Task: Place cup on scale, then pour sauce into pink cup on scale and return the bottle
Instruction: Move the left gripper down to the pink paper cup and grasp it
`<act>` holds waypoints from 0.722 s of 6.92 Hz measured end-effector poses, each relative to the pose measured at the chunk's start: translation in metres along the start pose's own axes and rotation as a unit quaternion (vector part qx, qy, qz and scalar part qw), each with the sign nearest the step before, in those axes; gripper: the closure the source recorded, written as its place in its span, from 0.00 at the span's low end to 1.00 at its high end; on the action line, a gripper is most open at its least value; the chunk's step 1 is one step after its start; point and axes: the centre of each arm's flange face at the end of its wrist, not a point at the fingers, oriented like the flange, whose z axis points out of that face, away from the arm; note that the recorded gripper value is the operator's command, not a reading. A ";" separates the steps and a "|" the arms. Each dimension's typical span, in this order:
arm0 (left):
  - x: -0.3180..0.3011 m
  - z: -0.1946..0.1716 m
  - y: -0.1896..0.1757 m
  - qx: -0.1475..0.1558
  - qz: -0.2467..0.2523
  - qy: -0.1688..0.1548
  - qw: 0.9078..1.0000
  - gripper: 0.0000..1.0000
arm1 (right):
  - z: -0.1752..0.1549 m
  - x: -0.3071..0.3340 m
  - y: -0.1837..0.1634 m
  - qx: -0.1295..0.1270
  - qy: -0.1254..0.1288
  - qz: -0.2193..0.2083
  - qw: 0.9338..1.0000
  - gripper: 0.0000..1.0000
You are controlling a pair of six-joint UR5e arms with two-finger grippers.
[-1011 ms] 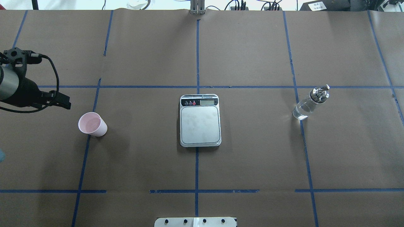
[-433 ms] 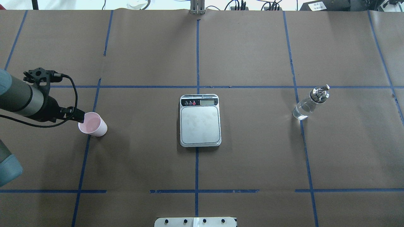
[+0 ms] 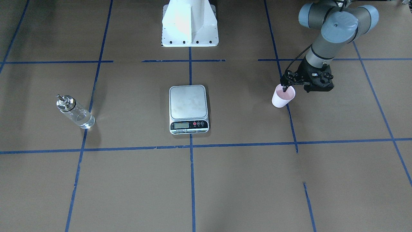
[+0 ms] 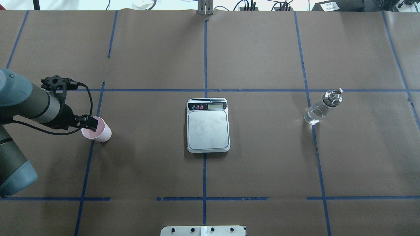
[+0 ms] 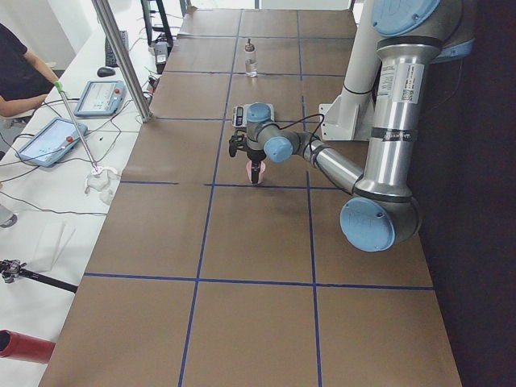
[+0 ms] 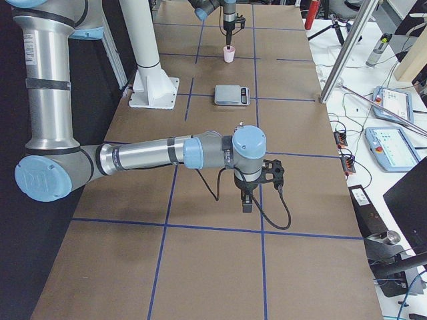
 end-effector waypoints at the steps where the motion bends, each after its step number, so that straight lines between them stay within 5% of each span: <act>1: 0.001 0.005 0.001 -0.004 0.002 -0.002 1.000 0.11 | 0.000 0.000 0.000 0.000 0.000 0.000 1.000 0.00; 4: -0.001 0.015 0.000 -0.010 0.001 -0.008 1.000 0.84 | -0.002 -0.002 -0.002 0.002 0.001 -0.002 1.000 0.00; 5: -0.001 0.014 0.000 -0.010 0.001 -0.007 1.000 1.00 | -0.002 -0.001 -0.002 0.002 0.000 -0.002 1.000 0.00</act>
